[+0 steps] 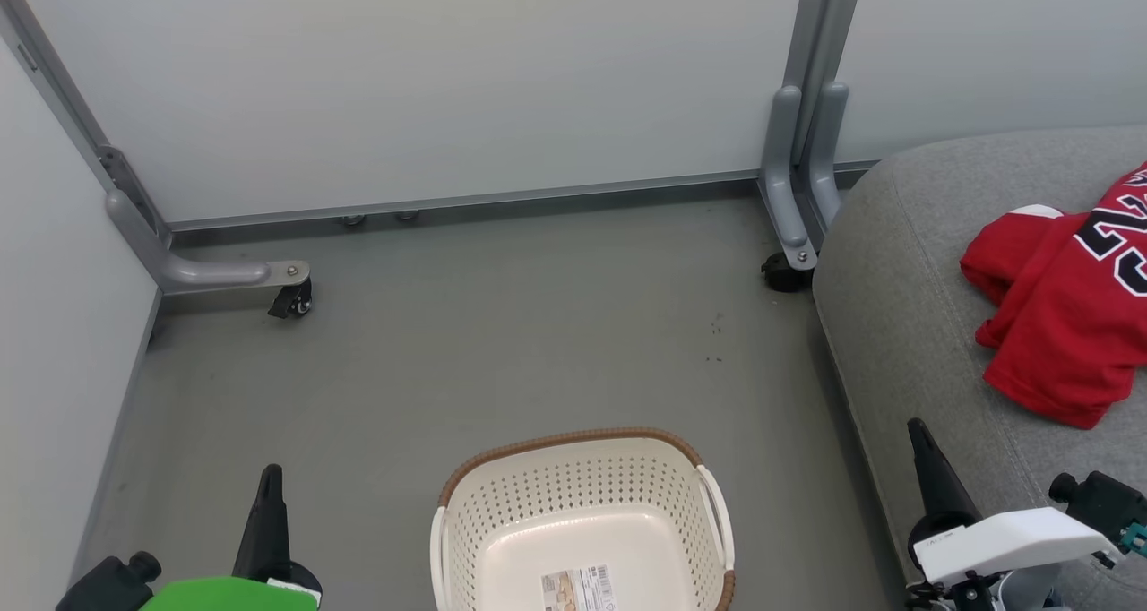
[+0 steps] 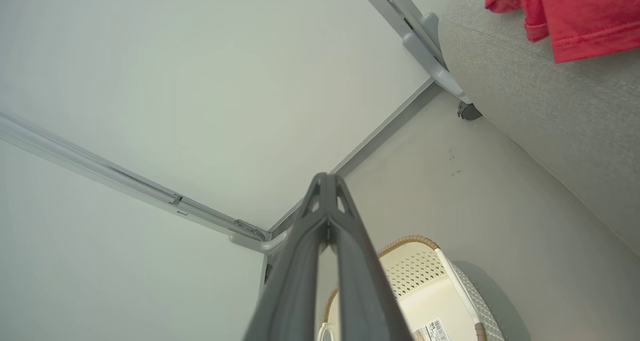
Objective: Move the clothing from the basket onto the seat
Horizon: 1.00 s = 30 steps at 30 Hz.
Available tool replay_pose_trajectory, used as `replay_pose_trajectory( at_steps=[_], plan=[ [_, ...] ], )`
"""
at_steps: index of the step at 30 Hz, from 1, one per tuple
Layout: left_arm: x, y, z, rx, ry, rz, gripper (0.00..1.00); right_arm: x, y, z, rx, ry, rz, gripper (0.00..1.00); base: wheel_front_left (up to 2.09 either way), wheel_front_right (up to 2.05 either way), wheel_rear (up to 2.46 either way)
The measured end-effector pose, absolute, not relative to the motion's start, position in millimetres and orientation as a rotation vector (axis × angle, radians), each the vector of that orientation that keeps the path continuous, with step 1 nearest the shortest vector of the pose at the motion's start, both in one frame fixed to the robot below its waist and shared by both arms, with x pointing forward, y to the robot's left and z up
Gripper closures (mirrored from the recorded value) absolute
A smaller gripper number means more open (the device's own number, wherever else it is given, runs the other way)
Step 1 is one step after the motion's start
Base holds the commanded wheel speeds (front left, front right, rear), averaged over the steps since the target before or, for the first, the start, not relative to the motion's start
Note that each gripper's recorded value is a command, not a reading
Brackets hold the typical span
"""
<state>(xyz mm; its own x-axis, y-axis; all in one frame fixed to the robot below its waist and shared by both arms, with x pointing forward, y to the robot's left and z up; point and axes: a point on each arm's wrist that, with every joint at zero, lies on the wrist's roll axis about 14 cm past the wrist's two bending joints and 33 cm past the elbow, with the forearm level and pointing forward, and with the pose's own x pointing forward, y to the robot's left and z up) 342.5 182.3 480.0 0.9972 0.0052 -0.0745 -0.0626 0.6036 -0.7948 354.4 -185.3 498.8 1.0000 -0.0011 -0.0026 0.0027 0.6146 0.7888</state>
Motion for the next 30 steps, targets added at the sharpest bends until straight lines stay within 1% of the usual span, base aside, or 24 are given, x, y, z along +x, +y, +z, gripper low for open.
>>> replay_pose_trajectory(
  at_steps=[30],
  plan=[
    [364, 191, 489, -1.238, 0.054, 0.042, 1.0, 370, -194, 500, 1.23, 0.013, -0.02, 1.0, 0.0, 0.0, 0.0]
  ],
)
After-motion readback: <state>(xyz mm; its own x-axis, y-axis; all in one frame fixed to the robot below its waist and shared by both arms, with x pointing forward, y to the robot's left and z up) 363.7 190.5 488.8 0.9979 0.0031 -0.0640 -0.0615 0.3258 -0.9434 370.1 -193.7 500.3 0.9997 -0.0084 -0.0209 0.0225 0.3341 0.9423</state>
